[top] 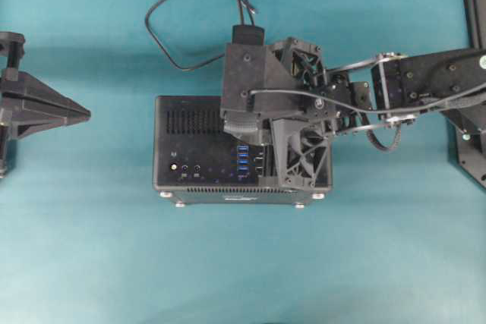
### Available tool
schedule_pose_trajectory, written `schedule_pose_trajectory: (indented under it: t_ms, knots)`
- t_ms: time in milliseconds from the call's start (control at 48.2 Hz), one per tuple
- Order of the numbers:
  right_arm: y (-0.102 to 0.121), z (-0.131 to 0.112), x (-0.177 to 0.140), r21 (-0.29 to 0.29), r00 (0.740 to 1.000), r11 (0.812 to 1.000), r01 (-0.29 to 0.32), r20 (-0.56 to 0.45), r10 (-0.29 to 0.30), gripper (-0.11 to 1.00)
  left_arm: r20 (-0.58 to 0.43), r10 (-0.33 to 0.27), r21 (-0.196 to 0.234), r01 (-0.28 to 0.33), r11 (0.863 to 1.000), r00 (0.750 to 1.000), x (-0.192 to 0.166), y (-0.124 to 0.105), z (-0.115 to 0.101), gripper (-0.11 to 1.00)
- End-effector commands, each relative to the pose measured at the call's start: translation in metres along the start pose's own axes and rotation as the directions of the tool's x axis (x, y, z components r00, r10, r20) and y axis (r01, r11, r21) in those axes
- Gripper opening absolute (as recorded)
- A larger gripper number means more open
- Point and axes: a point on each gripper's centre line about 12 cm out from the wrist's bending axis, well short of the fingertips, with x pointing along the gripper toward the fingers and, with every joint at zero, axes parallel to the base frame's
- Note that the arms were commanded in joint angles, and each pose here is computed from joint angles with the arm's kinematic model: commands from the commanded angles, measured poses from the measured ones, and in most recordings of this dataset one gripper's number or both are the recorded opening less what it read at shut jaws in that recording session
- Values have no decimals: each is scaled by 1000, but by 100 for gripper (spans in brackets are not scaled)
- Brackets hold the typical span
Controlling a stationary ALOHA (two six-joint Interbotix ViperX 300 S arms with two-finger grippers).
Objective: Insert the USB into the PC box with both arms.
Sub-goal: 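Lower the right gripper and close it on the USB plug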
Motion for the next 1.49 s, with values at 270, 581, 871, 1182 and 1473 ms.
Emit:
schedule_pose_trajectory:
  t_ms: [270,581,871,1182,1473]
  knots:
    - [4,-3,-2,-25,1000,1000,-10,12,10,11,18,-2,2,2,1000,1000,0,-1,6,0]
    - [10,-7,0,-31,1000,999,-21,8,21,11,20,-1,-5,1,1000,1000,0,0,6,0]
    - [12,-10,2,-31,1000,999,-25,0,25,11,18,-1,-25,2,1000,1000,0,0,6,0]
    - [14,-16,5,-34,1000,999,-27,-17,26,11,17,-2,-26,3,1000,1000,0,-1,5,0]
    - [18,-16,6,-28,999,999,-43,-2,43,11,14,-1,-28,1,1000,1000,0,0,4,0]
